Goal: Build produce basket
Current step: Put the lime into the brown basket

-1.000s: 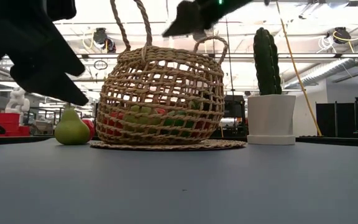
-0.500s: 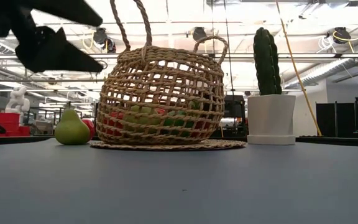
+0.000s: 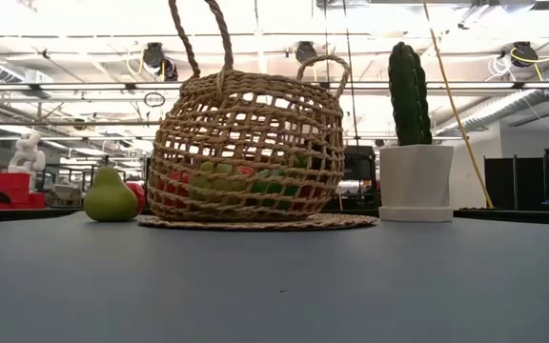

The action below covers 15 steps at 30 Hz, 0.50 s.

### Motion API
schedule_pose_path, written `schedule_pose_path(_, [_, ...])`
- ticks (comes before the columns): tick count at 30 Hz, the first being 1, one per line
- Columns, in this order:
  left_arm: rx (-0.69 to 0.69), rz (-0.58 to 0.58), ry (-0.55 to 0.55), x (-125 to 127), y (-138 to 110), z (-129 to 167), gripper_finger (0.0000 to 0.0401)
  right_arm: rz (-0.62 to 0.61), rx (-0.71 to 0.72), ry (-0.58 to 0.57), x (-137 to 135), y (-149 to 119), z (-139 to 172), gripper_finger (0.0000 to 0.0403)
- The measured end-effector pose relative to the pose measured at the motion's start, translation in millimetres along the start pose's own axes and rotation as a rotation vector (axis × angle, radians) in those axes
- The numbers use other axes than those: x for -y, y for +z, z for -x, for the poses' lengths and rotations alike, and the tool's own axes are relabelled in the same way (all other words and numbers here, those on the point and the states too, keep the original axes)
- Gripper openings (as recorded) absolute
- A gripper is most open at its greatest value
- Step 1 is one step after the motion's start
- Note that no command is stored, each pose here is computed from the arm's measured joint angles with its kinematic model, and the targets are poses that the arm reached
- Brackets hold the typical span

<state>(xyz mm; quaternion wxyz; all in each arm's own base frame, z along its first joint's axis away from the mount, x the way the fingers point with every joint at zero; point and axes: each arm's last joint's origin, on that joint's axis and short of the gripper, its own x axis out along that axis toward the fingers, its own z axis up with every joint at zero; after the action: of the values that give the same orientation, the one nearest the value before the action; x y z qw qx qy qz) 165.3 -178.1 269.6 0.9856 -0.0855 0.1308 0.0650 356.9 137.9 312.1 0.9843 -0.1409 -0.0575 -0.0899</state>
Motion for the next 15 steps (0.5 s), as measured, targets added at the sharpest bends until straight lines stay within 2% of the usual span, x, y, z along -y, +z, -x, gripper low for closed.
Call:
schedule_pose_path(3, [0.047,-0.074,-0.062,9,2,22,0.023,0.05,0.001,-0.027,-35,-20,-9,0.0393])
schedule_pose_path(5, [0.063,-0.127,-0.094,14,2,30,0.0202,0.06,0.007,0.005,-58,-28,-18,0.0393])
schedule_pose_path(8, [0.051,-0.187,-0.136,18,-4,41,0.0164,-0.007,0.009,0.044,-89,-36,-40,0.0393])
schedule_pose_path(15, [0.104,-0.179,-0.143,5,-7,92,0.0092,-0.097,-0.051,0.136,-154,-82,-88,0.0393])
